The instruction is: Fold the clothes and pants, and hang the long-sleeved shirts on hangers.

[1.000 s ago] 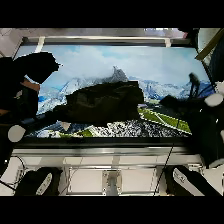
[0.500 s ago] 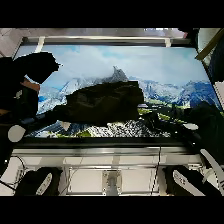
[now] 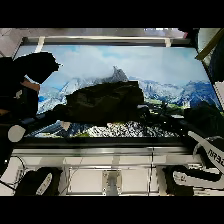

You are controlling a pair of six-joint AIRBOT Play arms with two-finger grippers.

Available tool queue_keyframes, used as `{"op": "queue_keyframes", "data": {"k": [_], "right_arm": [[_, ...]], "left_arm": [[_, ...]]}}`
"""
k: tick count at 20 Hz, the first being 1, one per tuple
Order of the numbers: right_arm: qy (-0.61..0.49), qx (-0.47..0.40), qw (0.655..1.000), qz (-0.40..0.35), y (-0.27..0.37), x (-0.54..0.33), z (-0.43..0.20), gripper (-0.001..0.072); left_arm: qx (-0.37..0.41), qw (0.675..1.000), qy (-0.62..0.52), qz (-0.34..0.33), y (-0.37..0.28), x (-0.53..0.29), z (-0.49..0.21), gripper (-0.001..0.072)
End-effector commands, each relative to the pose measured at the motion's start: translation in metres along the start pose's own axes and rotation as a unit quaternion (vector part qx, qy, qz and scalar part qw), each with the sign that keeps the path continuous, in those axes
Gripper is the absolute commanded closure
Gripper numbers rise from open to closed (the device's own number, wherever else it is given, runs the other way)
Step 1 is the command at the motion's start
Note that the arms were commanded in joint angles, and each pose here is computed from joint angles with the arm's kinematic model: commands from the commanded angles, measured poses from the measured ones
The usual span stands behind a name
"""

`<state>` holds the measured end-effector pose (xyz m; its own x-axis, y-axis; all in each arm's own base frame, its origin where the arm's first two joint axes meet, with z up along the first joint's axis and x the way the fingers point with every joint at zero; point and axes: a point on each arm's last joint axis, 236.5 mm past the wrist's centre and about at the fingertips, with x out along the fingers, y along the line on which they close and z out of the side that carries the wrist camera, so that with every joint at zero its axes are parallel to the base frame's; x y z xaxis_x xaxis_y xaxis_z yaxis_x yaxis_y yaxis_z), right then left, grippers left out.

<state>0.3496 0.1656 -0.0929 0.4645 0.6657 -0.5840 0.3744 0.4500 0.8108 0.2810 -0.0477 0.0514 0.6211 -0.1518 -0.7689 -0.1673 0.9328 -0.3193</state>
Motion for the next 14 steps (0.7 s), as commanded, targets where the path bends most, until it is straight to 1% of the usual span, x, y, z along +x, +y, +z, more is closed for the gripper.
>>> {"op": "queue_keyframes", "data": {"k": [1,2,3,4,5,7,10,12,14], "right_arm": [[-0.012,-0.004,1.000,-0.001,0.009,0.013,0.019,0.0213],[-0.011,-0.005,1.000,0.000,0.011,0.014,0.020,0.0319],[-0.009,-0.007,1.000,0.002,0.012,0.014,0.019,0.0451],[-0.005,-0.011,1.000,0.005,0.013,0.014,0.017,0.0629],[0.000,-0.015,1.000,0.008,0.015,0.014,0.015,0.0704],[0.022,-0.043,0.998,0.034,0.030,0.008,0.004,0.0704],[0.032,-0.094,0.991,0.093,0.073,-0.022,-0.005,0.0705],[0.015,-0.134,0.980,0.149,0.116,-0.064,-0.007,0.0706],[-0.017,-0.184,0.963,0.197,0.159,-0.114,-0.011,0.0706]], "left_arm": [[0.001,1.000,-0.001,0.000,0.000,0.000,0.000,0.0683],[0.001,1.000,-0.001,0.000,0.000,0.000,0.000,0.0684],[0.001,1.000,-0.001,0.000,0.000,0.000,0.000,0.0684],[0.001,1.000,-0.001,0.000,0.000,0.000,0.000,0.0684],[0.001,1.000,-0.001,0.001,0.000,0.000,0.000,0.0684],[0.006,1.000,-0.005,0.006,0.003,0.000,0.003,0.0684],[0.007,1.000,-0.025,0.001,0.000,-0.001,0.012,0.0684],[0.009,0.999,-0.040,-0.006,-0.006,-0.010,0.023,0.0684],[0.017,0.997,-0.077,-0.021,-0.019,-0.032,0.050,0.0684]]}}
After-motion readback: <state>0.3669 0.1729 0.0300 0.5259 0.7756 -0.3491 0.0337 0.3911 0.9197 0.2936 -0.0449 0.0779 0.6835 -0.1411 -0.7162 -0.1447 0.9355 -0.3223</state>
